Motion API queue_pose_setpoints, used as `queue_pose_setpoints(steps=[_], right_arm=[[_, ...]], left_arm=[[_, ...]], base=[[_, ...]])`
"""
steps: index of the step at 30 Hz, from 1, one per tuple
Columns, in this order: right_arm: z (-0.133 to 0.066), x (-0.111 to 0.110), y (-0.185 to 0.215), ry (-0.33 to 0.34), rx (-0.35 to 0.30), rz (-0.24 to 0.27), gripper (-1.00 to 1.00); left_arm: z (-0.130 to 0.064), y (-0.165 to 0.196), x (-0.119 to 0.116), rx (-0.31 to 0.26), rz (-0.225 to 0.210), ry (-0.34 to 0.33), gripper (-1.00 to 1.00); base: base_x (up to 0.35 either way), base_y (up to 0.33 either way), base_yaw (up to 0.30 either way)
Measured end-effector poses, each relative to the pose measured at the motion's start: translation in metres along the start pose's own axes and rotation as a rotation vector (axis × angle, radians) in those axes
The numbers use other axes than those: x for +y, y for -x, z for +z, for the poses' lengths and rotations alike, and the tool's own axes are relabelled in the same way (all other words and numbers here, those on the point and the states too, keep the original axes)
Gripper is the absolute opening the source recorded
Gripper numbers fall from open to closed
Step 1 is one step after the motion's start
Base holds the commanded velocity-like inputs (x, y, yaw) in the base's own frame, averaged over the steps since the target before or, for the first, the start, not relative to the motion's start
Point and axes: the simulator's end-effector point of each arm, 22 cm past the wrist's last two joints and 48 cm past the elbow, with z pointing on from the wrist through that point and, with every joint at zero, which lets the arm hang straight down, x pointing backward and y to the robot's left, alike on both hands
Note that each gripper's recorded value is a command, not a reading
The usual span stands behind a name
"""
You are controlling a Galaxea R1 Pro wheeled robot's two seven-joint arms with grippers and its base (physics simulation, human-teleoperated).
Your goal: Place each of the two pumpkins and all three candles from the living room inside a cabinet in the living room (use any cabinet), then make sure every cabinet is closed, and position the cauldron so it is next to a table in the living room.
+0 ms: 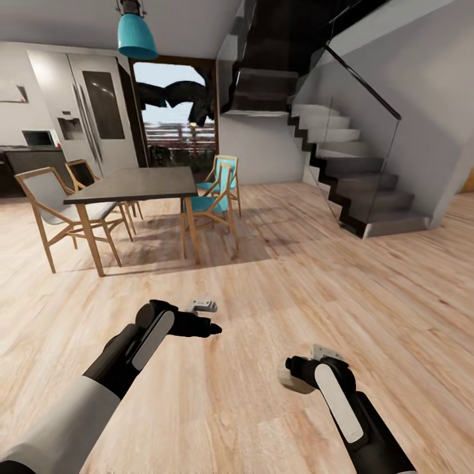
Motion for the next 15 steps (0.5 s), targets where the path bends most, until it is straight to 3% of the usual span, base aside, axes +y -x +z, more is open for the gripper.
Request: queue_pose_setpoints(steps=[15], right_arm=[[0.0078, -0.0028, -0.0079, -0.008, 0.021, -0.001, -1.00]], left_arm=[[0.0086, -0.0065, 0.0027, 0.017, -0.008, -0.003, 1.00]], base=[[0.000, 0.000, 0.181]])
